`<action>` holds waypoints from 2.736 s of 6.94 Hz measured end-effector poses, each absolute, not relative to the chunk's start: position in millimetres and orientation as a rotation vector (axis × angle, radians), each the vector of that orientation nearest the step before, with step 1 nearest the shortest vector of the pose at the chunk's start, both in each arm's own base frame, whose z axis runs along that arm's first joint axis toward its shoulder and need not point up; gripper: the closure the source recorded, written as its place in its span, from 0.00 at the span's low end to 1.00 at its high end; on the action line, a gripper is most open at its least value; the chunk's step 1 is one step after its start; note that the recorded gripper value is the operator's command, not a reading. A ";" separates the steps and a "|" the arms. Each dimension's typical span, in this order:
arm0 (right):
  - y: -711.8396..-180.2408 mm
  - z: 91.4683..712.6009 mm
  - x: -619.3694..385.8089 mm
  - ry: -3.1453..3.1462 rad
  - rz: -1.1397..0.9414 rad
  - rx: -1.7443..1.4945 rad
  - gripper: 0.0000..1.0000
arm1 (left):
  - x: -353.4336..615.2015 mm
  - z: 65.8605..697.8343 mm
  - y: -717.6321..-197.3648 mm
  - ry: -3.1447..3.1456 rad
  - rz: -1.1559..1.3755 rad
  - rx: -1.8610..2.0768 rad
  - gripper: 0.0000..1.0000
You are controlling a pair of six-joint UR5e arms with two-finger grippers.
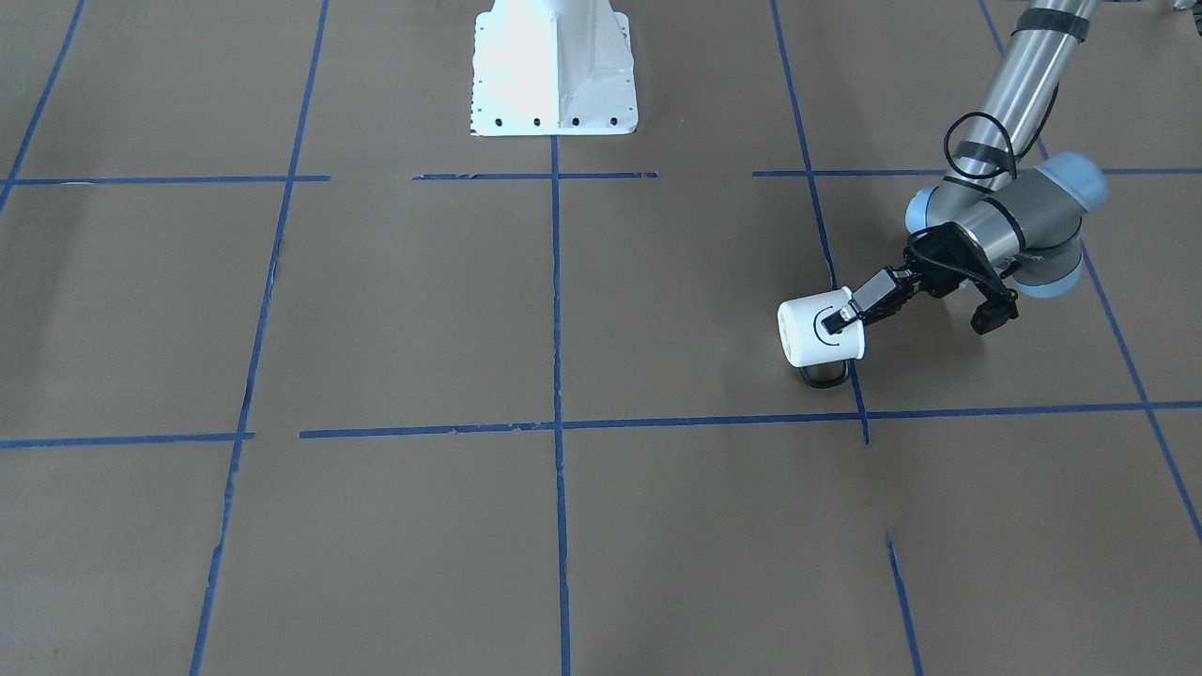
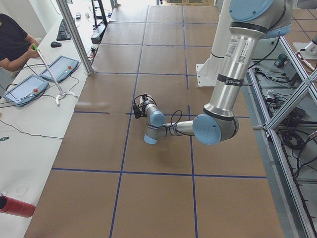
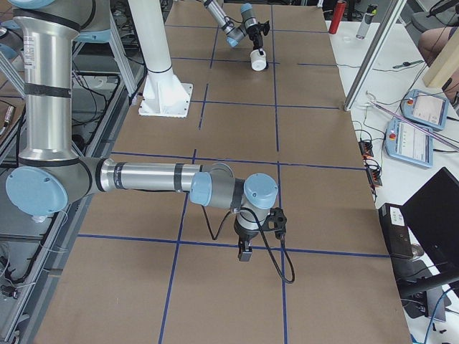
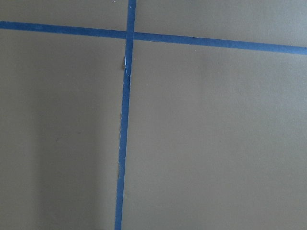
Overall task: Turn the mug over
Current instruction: 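Close the left gripper on the rim of the white mug, then lift the mug with the left gripper and carry it toward the table center, then rotate the mug upright with the left gripper and lower it onto the table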
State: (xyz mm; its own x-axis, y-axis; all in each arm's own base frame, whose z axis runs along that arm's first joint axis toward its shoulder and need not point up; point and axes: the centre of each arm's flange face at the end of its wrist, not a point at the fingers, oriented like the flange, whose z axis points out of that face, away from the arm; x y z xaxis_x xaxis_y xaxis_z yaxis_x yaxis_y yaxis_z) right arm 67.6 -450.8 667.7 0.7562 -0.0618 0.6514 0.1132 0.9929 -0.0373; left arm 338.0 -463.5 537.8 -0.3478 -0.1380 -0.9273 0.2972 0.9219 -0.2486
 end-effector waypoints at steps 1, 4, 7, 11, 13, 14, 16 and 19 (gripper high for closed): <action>-450.7 667.9 67.6 -0.707 -0.095 -0.076 0.00 | 335.8 532.2 -462.8 1.891 -0.446 0.117 1.00; -450.7 668.1 67.6 -0.707 -0.095 -0.077 0.00 | 330.8 498.4 -460.7 1.964 -0.464 0.064 1.00; -450.8 667.6 67.6 -0.707 -0.096 -0.076 0.00 | 371.7 383.6 -495.6 1.819 -0.554 0.013 1.00; -450.8 667.5 67.6 -0.707 -0.096 -0.076 0.00 | 472.1 220.0 -526.9 1.437 -0.612 0.024 1.00; -450.8 667.5 67.6 -0.707 -0.096 -0.076 0.00 | 531.9 153.3 -513.3 1.184 -0.569 0.042 1.00; -450.8 667.5 67.6 -0.707 -0.096 -0.076 0.00 | 561.0 135.7 -500.6 1.078 -0.542 0.058 1.00; -450.8 667.5 67.6 -0.707 -0.096 -0.076 0.00 | 615.4 116.2 -495.7 0.892 -0.499 0.057 1.00; -450.8 667.5 67.6 -0.707 -0.096 -0.076 0.00 | 652.3 123.2 -484.1 0.751 -0.427 0.073 1.00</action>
State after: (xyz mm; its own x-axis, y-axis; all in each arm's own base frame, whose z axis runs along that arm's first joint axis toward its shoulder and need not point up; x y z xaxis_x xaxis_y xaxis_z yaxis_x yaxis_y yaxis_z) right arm 67.6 -450.8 667.5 0.7562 -0.0620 0.6514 0.1132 0.9929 -0.0369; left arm 652.3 -484.1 123.2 0.6497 -0.3494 -0.6751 0.4009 0.9121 -0.0862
